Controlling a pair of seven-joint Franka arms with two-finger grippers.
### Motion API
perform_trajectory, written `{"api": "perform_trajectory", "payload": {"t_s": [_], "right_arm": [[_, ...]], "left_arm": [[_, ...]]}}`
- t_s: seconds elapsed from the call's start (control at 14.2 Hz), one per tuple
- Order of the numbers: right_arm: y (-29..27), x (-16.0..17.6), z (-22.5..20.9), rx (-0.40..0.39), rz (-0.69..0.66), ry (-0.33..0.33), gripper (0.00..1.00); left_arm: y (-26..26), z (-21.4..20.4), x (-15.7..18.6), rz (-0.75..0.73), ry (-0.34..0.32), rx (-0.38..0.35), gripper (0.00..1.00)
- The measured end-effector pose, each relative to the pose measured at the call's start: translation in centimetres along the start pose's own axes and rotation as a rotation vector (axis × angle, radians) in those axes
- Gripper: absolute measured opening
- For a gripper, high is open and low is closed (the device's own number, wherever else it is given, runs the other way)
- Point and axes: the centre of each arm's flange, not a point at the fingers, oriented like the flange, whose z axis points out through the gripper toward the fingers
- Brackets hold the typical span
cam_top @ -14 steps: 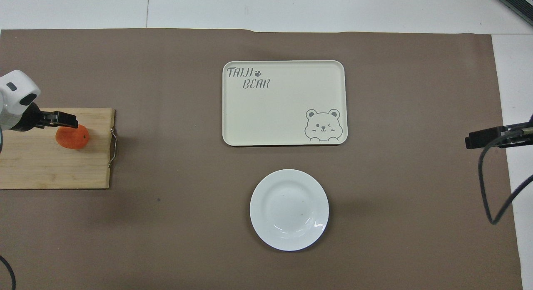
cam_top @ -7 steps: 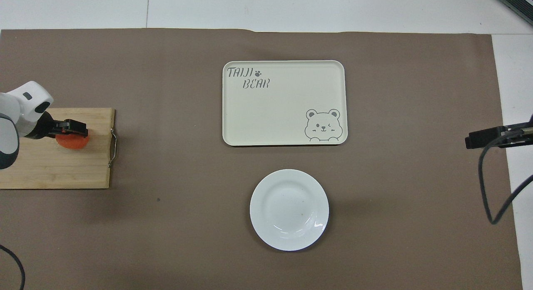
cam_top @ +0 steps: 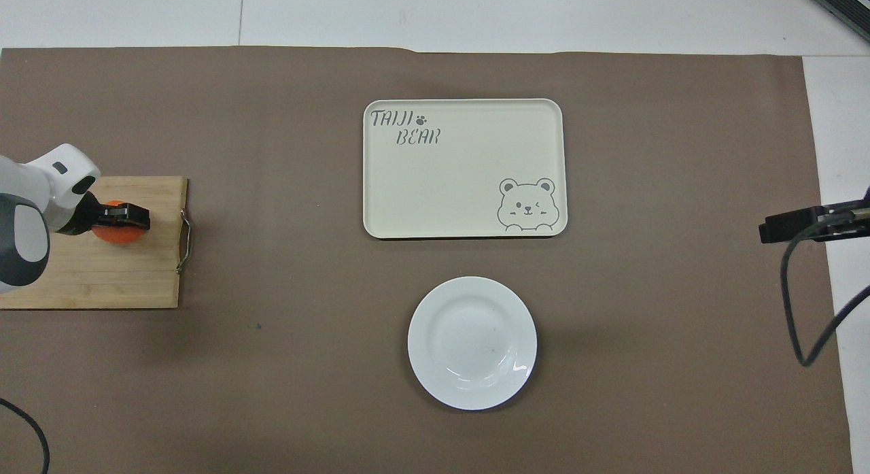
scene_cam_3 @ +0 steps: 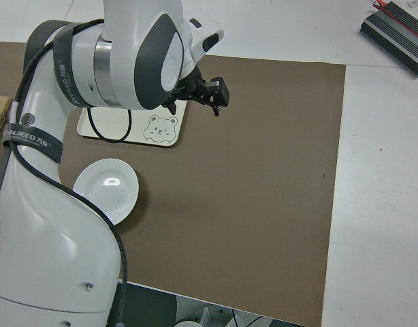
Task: Place orange and plate with both arms
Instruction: 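Close the left gripper on the orange on the wooden board, then lift the orange with the left gripper and carry it over the plate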
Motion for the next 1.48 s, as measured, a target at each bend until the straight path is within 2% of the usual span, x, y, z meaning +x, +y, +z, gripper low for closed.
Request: {"api": "perform_trajectory", "payload": {"t_s": [0.28, 0.78, 1.13, 1.48], "right_arm": [[0.0, 0.0, 0.0, 0.0, 0.0, 0.0, 1.0], [0.0, 0.0, 0.0, 0.0, 0.0, 0.0, 1.0], [0.0, 0.0, 0.0, 0.0, 0.0, 0.0, 1.0], [0.0, 0.0, 0.0, 0.0, 0.0, 0.0, 1.0]], "left_arm": [[0.4, -1.7, 1.0, 0.009, 0.021, 0.0, 0.76], [2.7, -8.1, 2.7, 0.026, 0.032, -0.007, 0.76], [6.5, -13.4, 2.8, 0.01, 0.038, -0.011, 0.76], [12.2, -14.8, 2.1, -0.03, 0.032, -0.016, 0.76]]}}
